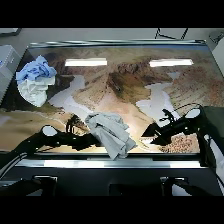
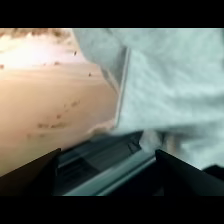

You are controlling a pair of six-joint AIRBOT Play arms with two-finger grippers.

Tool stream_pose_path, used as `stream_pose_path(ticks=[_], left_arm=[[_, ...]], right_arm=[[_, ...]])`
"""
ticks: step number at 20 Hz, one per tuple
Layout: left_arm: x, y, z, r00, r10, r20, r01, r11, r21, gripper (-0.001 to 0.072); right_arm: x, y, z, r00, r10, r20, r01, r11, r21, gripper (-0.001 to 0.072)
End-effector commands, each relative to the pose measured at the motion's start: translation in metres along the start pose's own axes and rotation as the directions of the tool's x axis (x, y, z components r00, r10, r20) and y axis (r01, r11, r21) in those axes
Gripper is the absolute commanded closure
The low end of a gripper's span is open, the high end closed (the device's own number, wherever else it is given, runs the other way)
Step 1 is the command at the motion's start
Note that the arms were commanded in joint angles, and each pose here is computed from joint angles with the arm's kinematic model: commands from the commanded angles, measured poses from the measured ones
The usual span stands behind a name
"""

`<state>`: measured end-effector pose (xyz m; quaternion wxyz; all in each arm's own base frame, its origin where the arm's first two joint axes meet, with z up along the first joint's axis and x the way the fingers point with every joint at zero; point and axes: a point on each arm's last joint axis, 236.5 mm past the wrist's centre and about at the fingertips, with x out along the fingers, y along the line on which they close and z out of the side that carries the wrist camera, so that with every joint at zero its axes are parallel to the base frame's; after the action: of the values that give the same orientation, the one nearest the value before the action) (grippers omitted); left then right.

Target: Fold the clothes and pants, and hang the long-sleeved shirts on hangers.

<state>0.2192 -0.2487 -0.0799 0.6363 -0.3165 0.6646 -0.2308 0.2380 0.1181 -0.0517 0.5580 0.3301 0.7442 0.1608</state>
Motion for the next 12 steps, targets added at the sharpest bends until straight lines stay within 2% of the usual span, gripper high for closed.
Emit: stream_pose_path(ticks=[1,2,3,4,6,9,12], left_arm=[[0.029,0.003,0.013,0.995,0.022,0.093,-0.018,0.999,-0.048,0.0118],[0.031,0.005,0.016,0.993,0.032,0.11,-0.027,0.999,-0.043,0.0125],[0.03,0.006,0.021,0.99,0.039,0.133,-0.034,0.999,-0.042,0.0183],[0.029,0.006,0.025,0.988,0.042,0.151,-0.036,0.998,-0.042,0.0402],[0.028,0.002,0.032,0.984,0.038,0.172,-0.034,0.999,-0.028,0.0672],[0.021,-0.013,0.037,0.983,0.009,0.185,-0.017,0.999,0.043,0.0679],[0.013,-0.023,0.039,0.979,-0.014,0.205,0.0,0.998,0.067,0.068]], right_arm=[[0.014,0.001,0.0,0.999,0.05,0.018,-0.051,0.998,0.032,-0.0003],[0.016,0.0,-0.001,0.998,0.057,0.019,-0.058,0.998,0.039,-0.0003],[0.018,-0.001,-0.001,0.998,0.059,0.021,-0.06,0.997,0.042,-0.0003],[0.019,-0.002,-0.001,0.998,0.058,0.022,-0.059,0.997,0.041,-0.0003],[0.023,-0.001,-0.002,0.997,0.079,0.025,-0.08,0.996,0.044,-0.0001],[0.031,0.011,-0.005,0.986,0.165,0.034,-0.166,0.985,0.049,-0.0001],[0.058,0.019,-0.011,0.989,0.146,0.034,-0.147,0.989,0.019,0.0002]])
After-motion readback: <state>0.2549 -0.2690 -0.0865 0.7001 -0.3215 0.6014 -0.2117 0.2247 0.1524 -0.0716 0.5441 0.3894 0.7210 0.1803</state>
